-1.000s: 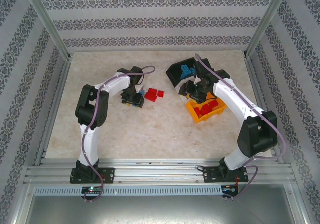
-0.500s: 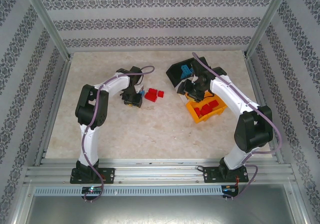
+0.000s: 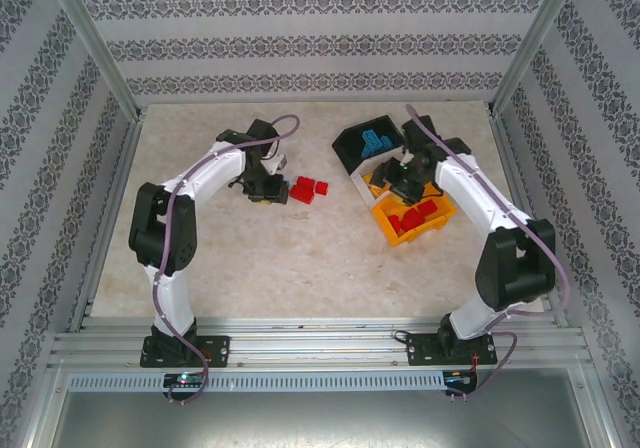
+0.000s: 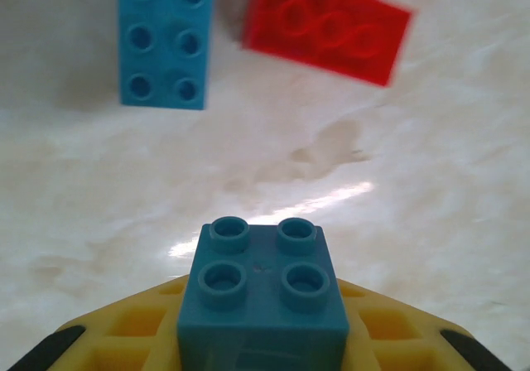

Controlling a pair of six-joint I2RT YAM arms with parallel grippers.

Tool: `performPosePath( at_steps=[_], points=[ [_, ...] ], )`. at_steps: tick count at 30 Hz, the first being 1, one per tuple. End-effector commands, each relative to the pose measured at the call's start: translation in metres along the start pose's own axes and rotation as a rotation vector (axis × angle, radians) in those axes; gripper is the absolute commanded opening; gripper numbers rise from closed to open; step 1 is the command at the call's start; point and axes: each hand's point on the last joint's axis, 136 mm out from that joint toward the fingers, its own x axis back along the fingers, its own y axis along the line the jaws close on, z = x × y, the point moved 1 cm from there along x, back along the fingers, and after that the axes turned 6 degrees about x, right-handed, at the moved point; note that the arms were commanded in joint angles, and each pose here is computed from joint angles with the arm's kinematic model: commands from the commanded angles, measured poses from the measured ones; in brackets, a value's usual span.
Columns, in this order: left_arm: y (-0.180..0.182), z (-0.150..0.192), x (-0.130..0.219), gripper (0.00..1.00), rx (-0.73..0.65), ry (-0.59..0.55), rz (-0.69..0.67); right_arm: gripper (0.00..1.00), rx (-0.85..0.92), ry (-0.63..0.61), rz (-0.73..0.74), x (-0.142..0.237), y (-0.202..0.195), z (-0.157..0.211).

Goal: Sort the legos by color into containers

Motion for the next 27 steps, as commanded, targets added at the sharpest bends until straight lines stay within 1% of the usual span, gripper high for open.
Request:
performPosePath(
  at_steps=[1,6,13,15,20,27],
  points=[
    [-0.036,-0.022,0.025,0.33,0.079,-0.077,0.192,0.6,-0.091,-0.081,-0.035,0.026,-0.018,-0.01],
    [-0.08,-0.063,0.034,0.33,0.173,-0.145,0.442,0.6,-0.147,-0.117,-0.044,0.04,-0.037,-0.009],
    [-0.128,-0.136,0.023,0.33,0.345,-0.187,0.762,0.6,-0.145,-0.125,-0.032,0.049,-0.046,0.005],
    [-0.14,-0.15,0.018,0.33,0.352,-0.183,0.794,0.6,-0.14,-0.127,-0.023,0.051,-0.05,0.008],
    [-0.167,-0.172,0.001,0.33,0.335,-0.155,0.796,0.61,-0.144,-0.132,-0.01,0.056,-0.059,0.007],
    [-0.183,-0.193,-0.025,0.33,0.36,-0.134,0.797,0.61,-0.148,-0.126,-0.017,0.058,-0.065,-0.002]
  ],
)
